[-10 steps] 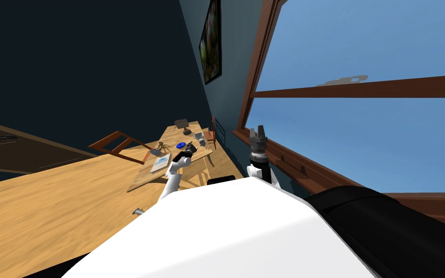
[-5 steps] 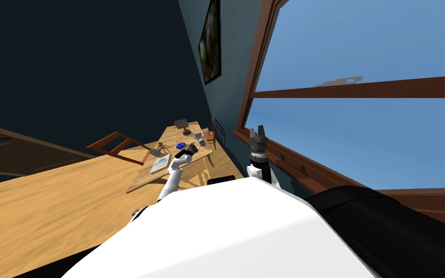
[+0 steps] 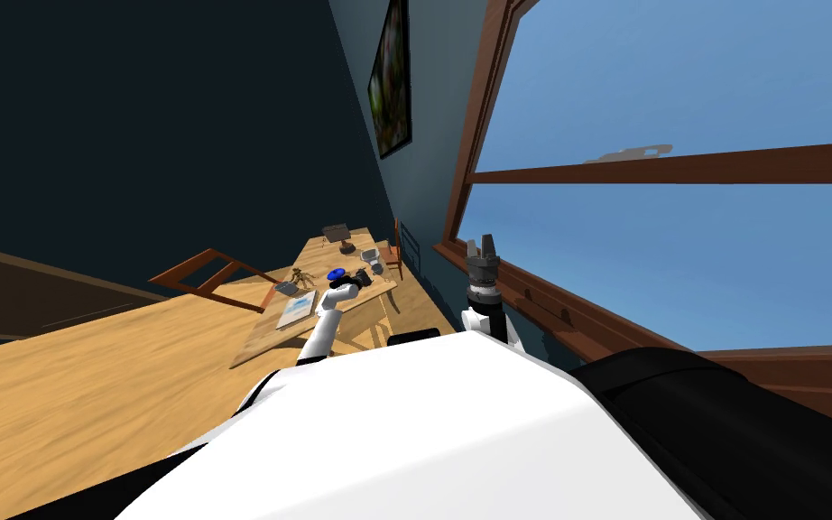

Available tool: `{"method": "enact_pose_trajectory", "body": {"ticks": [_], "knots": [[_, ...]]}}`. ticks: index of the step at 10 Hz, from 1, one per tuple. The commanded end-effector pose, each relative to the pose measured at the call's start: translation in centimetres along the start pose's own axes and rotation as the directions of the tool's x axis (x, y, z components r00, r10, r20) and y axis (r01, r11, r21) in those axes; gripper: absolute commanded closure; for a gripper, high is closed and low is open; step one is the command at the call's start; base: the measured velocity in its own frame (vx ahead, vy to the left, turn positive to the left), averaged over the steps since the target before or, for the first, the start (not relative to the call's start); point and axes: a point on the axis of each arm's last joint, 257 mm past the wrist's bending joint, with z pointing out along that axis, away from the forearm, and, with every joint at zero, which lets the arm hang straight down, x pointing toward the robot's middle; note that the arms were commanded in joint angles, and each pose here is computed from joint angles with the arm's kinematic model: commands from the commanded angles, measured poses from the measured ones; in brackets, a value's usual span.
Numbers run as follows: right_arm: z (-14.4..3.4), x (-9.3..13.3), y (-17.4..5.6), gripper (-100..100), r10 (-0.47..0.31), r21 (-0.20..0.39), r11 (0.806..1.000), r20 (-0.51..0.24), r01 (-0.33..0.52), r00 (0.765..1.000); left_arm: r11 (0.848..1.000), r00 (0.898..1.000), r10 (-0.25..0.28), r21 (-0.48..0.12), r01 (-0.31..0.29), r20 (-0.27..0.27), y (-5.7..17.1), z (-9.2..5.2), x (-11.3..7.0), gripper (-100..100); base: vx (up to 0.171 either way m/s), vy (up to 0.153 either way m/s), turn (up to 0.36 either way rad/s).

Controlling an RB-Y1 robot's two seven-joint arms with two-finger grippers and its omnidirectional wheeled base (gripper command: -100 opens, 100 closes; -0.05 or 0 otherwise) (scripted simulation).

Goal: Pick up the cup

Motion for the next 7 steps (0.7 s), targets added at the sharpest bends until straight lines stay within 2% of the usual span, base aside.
{"method": "enact_pose_trajectory", "body": {"ticks": [1, 2, 3, 4, 7], "knots": [[0.0, 0.0, 0.0, 0, 0.000, 0.000, 1.000, 0.000, 0.000, 1.000, 0.999, 1.000, -0.004, -0.034, 0.005, 0.011, 0.8, 0.4, -0.3, -100, 0.026, 0.013, -0.027], [0.0, 0.0, 0.0, 0, 0.000, 0.000, 1.000, 0.000, 0.000, 1.000, 0.996, 1.000, -0.007, -0.083, 0.009, 0.025, 1.4, 0.9, -0.7, -100, 0.030, 0.015, -0.069], [0.0, 0.0, 0.0, 0, 0.000, 0.000, 1.000, 0.000, 0.000, 1.000, 0.994, 1.000, -0.004, -0.105, 0.007, 0.028, 1.0, 1.2, -0.5, -100, 0.057, 0.021, -0.102], [0.0, 0.0, 0.0, 0, 0.000, 0.000, 1.000, 0.000, 0.000, 1.000, 0.991, 0.999, -0.008, -0.133, 0.014, 0.044, 2.1, 1.4, -1.2, -100, 0.050, 0.014, -0.028], [0.0, 0.0, 0.0, 0, 0.000, 0.000, 1.000, 0.000, 0.000, 1.000, 0.976, 0.997, -0.002, -0.218, 0.020, 0.080, 3.0, 1.8, -2.2, -100, 0.048, 0.006, -0.057]]}}
